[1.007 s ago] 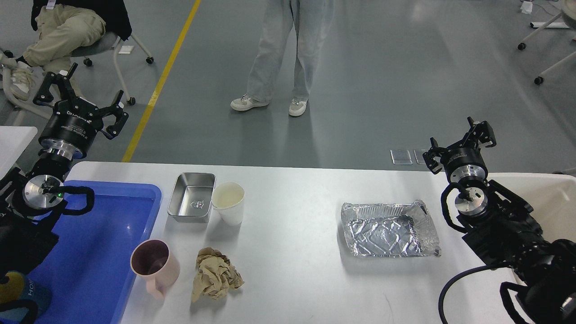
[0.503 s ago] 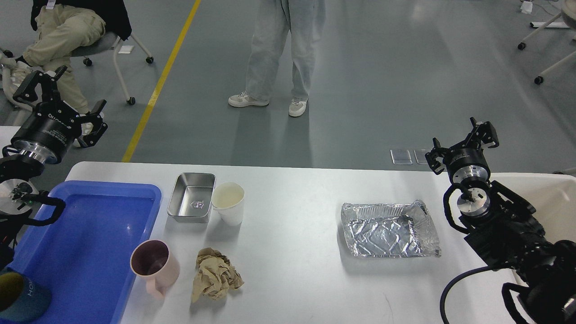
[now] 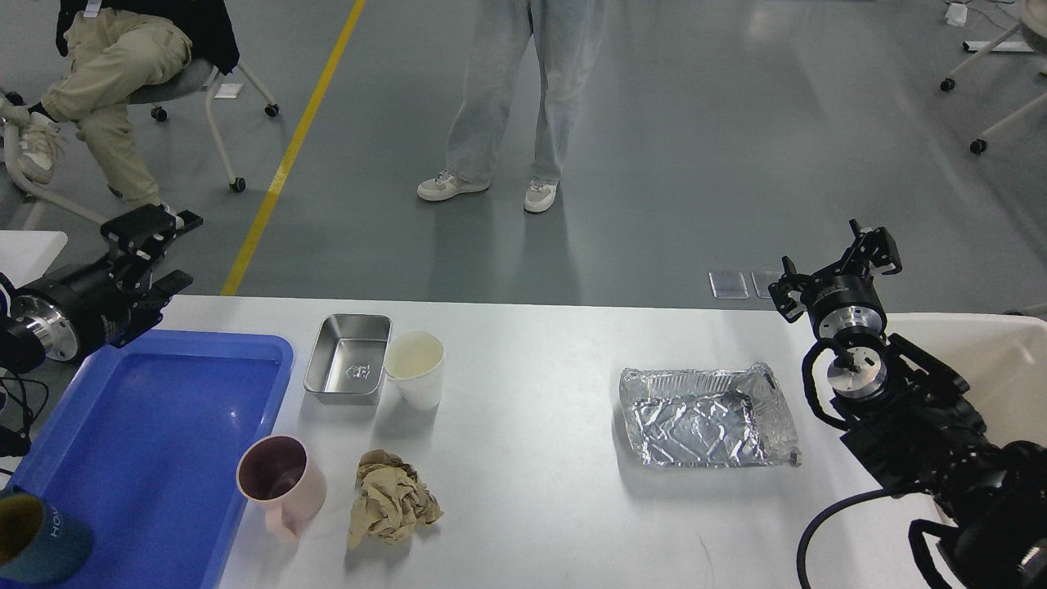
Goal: Tidy desktop
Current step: 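Move the left gripper down toward the blue bin edge, then reach the left gripper low toward the pink mug and grasp it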
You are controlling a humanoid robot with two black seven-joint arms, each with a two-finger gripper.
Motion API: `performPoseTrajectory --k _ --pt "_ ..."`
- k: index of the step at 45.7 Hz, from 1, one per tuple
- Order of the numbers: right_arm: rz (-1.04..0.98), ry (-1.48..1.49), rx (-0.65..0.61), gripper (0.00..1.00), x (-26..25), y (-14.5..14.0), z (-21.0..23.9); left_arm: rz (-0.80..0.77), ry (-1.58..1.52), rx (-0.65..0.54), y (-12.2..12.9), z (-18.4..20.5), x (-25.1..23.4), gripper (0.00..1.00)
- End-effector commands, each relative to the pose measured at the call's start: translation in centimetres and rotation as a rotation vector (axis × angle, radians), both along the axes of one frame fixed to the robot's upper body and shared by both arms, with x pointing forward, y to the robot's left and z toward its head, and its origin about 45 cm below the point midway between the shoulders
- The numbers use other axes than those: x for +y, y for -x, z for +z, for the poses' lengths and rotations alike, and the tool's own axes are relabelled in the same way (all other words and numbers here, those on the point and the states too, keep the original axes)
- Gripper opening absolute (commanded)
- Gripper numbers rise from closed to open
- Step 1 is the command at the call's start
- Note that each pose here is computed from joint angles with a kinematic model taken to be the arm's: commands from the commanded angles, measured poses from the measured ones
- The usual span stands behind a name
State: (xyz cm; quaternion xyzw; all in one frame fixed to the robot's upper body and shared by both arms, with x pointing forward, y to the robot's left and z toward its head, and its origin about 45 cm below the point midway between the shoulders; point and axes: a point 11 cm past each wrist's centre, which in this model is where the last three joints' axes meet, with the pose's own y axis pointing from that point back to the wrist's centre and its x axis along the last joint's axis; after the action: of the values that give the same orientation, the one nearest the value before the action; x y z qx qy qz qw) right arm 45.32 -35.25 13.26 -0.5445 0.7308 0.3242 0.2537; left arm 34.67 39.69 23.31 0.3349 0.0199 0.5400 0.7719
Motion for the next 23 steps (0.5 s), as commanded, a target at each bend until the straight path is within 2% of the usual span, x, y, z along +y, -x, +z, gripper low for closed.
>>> performPoseTrajectory --k 1,8,16,23 --pt "-0.003 -0.002 0.006 1.0 -0.1 0.3 -0.4 -0.01 -0.091 0.075 1.6 0.4 0.8 0.86" --pt "-0.006 -0.003 0.018 1.0 -0.3 0.8 -1.1 -0.067 -0.127 0.103 3.2 1.4 1.0 0.86" --pt "-0.008 -0.001 0.031 1.0 -0.4 1.3 -1.6 -0.201 -0.282 0.078 4.8 3.3 1.1 0.84" --pt "-0.004 -0.005 0.031 1.0 -0.2 1.3 -1.7 -0.279 -0.332 0.122 6.2 4.3 1.7 0.81"
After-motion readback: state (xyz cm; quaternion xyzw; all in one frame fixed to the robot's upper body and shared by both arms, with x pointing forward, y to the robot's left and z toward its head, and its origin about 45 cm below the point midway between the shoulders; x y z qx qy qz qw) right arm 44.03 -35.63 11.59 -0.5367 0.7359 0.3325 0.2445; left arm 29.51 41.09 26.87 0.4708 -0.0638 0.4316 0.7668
